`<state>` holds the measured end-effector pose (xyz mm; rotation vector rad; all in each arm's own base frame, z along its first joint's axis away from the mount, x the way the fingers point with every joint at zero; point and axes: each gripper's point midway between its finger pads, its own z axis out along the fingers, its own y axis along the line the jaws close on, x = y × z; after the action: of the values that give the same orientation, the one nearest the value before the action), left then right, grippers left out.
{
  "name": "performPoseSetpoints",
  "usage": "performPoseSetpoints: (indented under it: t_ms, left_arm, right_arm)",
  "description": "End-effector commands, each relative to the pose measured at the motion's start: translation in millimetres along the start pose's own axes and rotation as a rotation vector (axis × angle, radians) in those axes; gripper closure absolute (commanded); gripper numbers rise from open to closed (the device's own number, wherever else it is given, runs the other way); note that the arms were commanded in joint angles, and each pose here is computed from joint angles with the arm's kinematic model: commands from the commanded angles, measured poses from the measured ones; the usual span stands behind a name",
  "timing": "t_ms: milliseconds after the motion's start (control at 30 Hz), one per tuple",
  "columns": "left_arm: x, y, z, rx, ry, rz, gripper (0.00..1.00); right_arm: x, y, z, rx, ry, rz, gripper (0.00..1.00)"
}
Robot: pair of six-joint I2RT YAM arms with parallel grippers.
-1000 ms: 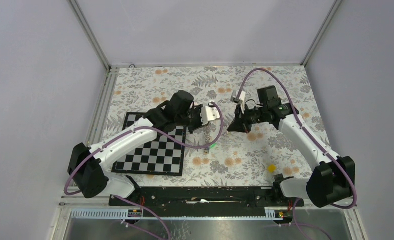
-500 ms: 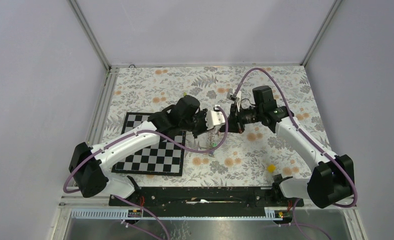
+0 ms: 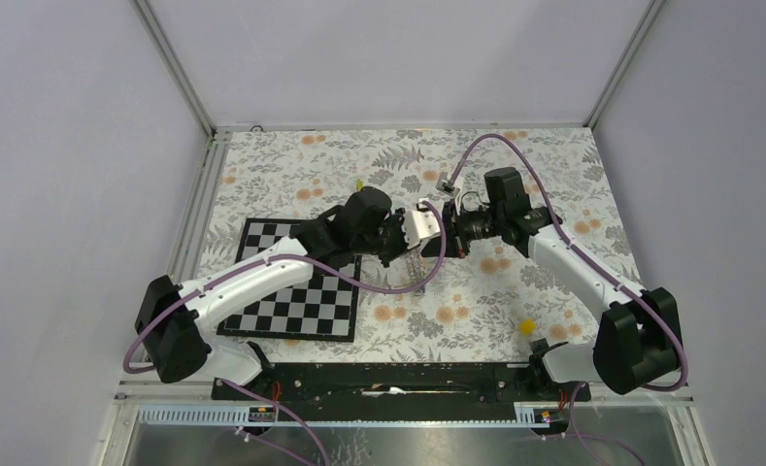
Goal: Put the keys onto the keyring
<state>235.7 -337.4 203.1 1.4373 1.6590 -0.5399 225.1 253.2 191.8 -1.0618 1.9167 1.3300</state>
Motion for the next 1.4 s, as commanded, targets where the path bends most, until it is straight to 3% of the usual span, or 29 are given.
performPoseSetpoints:
  t_ms: [0, 1367]
  left_arm:
    - [-26.6, 6.9, -6.0, -0.042, -0.104, 0.013, 1.0]
    - [-17.1, -6.4, -5.9, 0.001, -0.105, 0.04, 1.0]
  right_arm:
    - [-8.0, 5.9, 4.6, -0.047, -0.02, 0.001, 1.0]
    - [-5.8, 0.4, 8.5, -0.054, 0.004, 0.038, 1.0]
